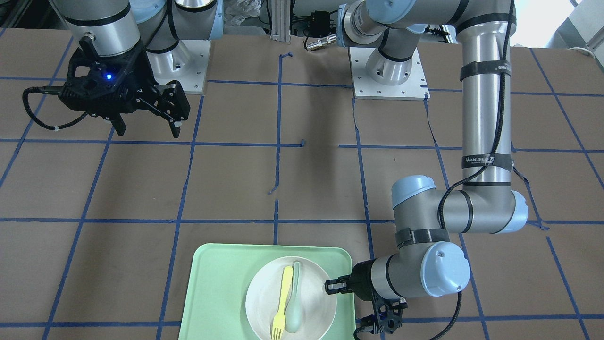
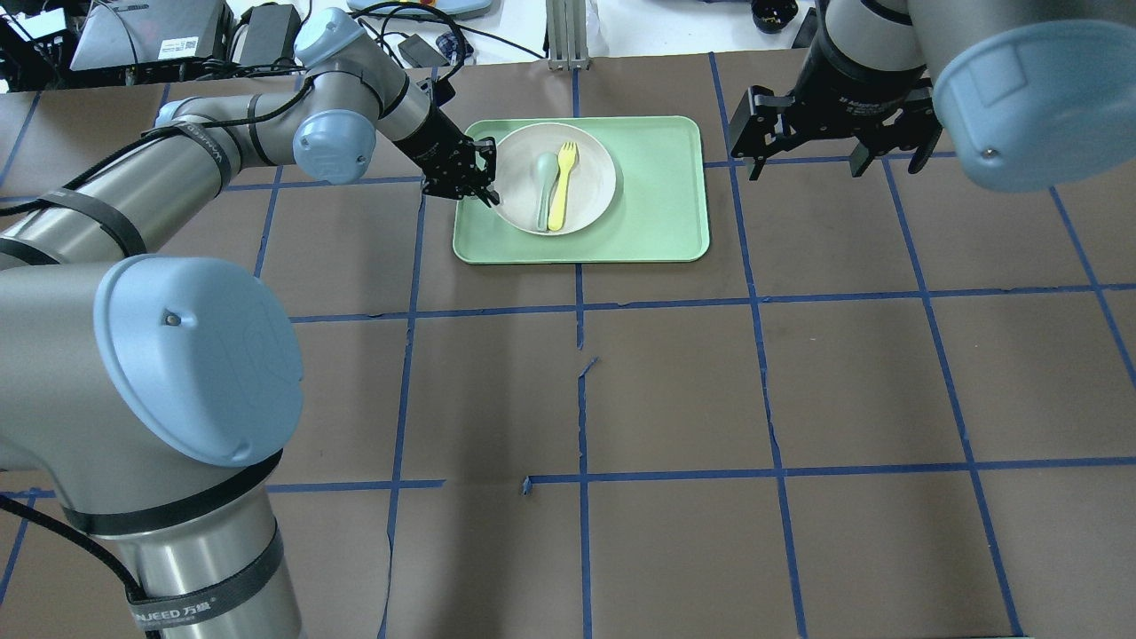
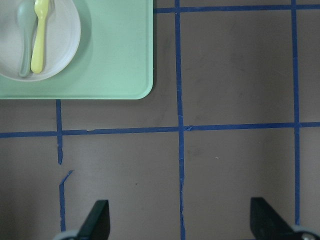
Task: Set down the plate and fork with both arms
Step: 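Lower the plate onto the green tray and open the left gripper, then raise the left gripper away while the right gripper moves over the plate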
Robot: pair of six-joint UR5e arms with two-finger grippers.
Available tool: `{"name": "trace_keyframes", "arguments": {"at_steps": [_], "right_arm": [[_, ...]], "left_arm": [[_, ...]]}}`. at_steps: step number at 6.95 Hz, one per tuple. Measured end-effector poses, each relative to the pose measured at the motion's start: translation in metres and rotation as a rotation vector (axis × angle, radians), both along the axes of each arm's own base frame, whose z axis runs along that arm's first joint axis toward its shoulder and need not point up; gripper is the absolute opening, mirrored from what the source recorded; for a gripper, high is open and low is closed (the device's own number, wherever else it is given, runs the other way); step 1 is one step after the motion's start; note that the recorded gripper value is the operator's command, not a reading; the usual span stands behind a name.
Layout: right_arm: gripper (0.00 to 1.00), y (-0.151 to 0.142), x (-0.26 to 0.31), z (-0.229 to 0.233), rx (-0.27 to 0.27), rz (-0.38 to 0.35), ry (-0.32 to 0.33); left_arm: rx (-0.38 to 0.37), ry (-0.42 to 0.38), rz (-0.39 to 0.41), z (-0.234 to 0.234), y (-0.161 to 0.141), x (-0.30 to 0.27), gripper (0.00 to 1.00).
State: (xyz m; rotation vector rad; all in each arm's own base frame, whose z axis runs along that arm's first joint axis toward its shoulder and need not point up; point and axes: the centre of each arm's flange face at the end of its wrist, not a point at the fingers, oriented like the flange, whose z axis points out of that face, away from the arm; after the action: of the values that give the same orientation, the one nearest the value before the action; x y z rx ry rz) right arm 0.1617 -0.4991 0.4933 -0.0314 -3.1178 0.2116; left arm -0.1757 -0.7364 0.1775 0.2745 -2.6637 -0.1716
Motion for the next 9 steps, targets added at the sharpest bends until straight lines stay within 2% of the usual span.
{"name": "trace_keyframes", "arguments": {"at_steps": [1,2,4,5,7,9], "right_arm": [[1.0,0.0,0.0,0.0,0.0,0.0,0.0],[1.0,0.0,0.0,0.0,0.0,0.0,0.0],[1.0,0.0,0.0,0.0,0.0,0.0,0.0],[1.0,-0.001,0.0,0.0,0.0,-0.001,0.0],[1.0,-0.001,0.0,-0.001,0.0,0.0,-0.001],[1.0,-0.001,0.002,0.0,0.001,0.004,-0.001]], "left_arm": [[0.016,0.003,0.018,-0.004,0.0,-0.003,0.94],[0.028,0.009,0.042,-0.003,0.001,-0.005,1.0],[0.03,0.007,0.066,0.015,0.005,-0.013,1.0],[0.013,-0.019,0.067,0.041,0.009,-0.013,1.0],[0.014,-0.162,0.031,0.097,0.028,0.002,1.0],[-0.018,-0.324,-0.093,0.151,0.053,0.037,1.0]]}}
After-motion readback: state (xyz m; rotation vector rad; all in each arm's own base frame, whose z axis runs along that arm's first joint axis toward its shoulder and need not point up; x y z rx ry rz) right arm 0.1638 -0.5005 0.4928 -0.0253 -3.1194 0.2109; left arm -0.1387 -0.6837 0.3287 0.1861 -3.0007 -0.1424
